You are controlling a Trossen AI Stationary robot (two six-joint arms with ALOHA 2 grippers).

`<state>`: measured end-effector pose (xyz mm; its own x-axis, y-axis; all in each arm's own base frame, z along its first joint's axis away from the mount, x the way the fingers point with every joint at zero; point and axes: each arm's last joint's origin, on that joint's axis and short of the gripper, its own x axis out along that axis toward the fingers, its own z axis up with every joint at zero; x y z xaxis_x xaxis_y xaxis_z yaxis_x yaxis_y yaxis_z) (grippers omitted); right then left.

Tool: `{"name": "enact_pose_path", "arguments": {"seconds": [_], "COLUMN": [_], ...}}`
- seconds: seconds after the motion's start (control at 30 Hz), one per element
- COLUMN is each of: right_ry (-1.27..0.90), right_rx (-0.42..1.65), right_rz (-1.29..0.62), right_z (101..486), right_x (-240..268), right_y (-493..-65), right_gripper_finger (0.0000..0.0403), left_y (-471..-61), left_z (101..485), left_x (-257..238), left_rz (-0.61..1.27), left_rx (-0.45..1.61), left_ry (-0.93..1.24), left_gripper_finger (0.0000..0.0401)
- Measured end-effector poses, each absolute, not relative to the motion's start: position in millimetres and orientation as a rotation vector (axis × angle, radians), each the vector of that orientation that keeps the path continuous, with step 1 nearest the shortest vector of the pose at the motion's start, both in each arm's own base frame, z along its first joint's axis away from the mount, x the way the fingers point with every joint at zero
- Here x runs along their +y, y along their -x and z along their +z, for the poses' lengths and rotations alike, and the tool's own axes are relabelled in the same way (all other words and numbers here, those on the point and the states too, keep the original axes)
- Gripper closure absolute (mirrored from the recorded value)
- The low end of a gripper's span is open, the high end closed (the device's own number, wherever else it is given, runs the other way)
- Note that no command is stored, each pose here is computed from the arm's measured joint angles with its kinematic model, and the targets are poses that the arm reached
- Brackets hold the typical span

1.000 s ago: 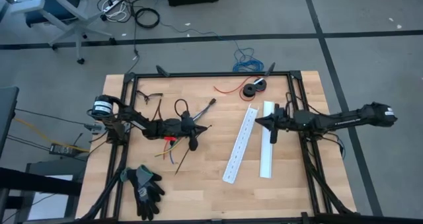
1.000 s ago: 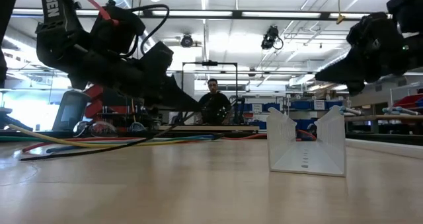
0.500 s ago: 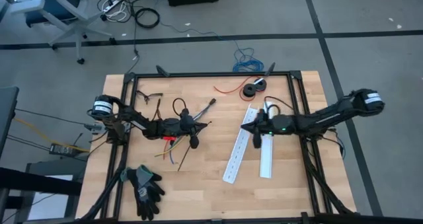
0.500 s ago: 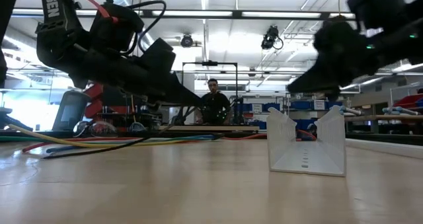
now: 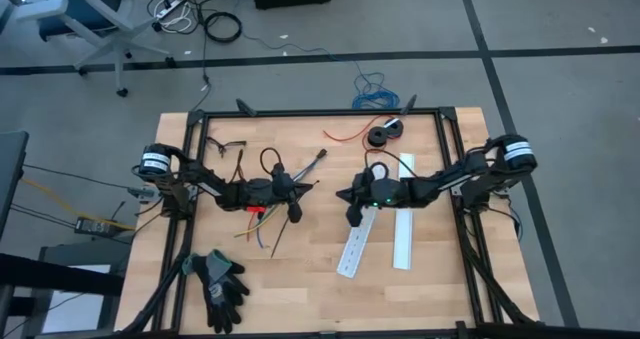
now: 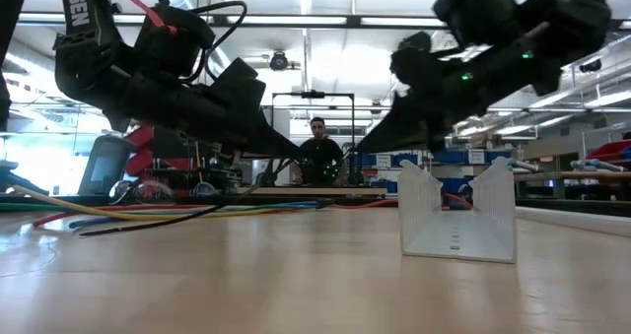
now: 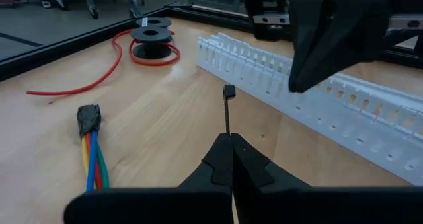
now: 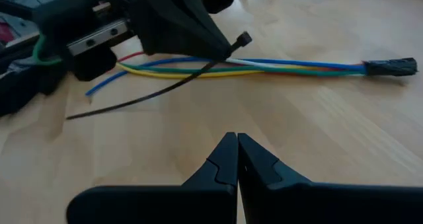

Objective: Ziptie cables
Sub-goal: Wrap the cable wires with the black zip tie

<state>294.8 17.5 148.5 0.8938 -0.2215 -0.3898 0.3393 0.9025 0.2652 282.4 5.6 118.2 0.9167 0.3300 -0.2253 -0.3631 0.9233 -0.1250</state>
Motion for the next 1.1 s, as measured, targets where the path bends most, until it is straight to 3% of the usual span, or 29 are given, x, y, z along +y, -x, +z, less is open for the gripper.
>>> {"name": "enact_pose_path", "arguments": {"seconds": [1.1], "right_ry": [-0.259], "right_rx": [0.338], "right_rz": [-0.286], "right_z": [153.4], "right_x": [14.7], "right_y": [-308.1], "right_gripper_finger": [0.0399], "left_y": [-282.4], "left_z": [118.1], "left_x": [5.6], "left_rz": [0.359], "left_rx": [0.202], "left_ry": [0.173], "left_gripper_finger": [0.0400]}}
